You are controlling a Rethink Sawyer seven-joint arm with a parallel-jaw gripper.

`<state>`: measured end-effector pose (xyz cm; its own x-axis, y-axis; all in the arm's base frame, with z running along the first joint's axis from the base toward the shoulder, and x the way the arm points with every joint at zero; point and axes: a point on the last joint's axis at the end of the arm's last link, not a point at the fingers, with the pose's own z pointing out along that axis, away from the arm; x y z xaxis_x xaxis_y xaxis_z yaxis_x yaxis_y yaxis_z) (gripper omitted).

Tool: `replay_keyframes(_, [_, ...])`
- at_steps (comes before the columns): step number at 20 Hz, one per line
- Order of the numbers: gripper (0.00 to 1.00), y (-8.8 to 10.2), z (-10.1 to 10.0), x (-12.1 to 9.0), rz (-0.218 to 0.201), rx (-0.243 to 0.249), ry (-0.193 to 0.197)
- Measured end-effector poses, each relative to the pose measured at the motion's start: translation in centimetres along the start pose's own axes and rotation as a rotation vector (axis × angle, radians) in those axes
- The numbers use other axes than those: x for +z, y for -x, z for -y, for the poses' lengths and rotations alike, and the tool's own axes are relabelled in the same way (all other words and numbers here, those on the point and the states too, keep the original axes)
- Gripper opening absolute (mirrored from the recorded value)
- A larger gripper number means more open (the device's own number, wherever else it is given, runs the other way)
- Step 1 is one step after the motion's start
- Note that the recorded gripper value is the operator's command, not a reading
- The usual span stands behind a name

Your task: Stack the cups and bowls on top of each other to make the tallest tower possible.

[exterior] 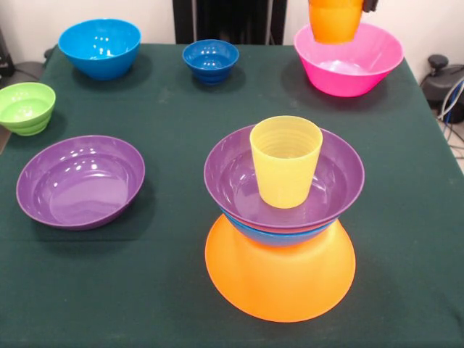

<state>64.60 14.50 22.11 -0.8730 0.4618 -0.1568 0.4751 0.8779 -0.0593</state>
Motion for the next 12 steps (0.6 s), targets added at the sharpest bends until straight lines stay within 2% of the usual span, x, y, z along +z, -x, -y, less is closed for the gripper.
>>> replay_keyframes(3, [0.0,0.2,0.1,-0.1,0.0,0.0,0.0])
replay_keyframes(9, [0.0,3.5,-0.1,0.2,-0.006,0.017,0.0])
replay_keyframes(10, [0.0,4.7,-0.4,0.4,-0.003,0.017,-0.003])
replay_keyframes(12, [0.0,5.9,-0.9,0.7,0.0,0.013,-0.008])
